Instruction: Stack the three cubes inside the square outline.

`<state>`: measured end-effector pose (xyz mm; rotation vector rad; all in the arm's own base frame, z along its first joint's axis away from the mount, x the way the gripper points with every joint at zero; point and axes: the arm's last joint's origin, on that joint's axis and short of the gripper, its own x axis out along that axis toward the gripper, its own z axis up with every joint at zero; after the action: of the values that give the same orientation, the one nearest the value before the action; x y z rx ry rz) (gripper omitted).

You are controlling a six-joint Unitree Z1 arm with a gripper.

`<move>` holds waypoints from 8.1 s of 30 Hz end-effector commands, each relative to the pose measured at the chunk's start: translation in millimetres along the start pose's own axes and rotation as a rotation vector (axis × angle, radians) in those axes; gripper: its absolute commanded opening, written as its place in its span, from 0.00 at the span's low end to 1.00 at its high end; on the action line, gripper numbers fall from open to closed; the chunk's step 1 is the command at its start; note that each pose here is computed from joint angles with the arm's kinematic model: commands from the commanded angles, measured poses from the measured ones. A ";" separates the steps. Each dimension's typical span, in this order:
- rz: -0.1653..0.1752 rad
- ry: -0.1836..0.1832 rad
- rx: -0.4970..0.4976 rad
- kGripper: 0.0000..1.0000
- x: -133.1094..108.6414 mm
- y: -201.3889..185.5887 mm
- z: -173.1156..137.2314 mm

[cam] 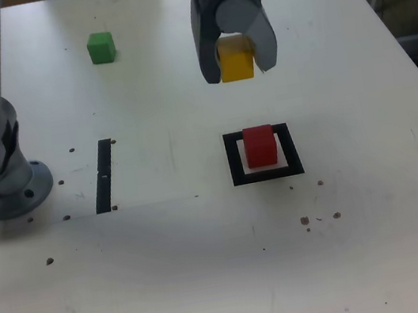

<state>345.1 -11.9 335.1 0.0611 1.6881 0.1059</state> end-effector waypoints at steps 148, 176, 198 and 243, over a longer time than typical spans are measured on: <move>-0.042 0.221 -0.094 0.95 172.7 310.8 -183.5; -0.143 0.107 -0.050 0.47 188.1 325.1 -181.5; -0.182 0.046 -0.027 0.30 182.7 327.8 -176.6; 0.009 -0.063 0.056 0.22 -21.2 55.5 -7.4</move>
<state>336.8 41.1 364.7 0.1194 1.6165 0.0636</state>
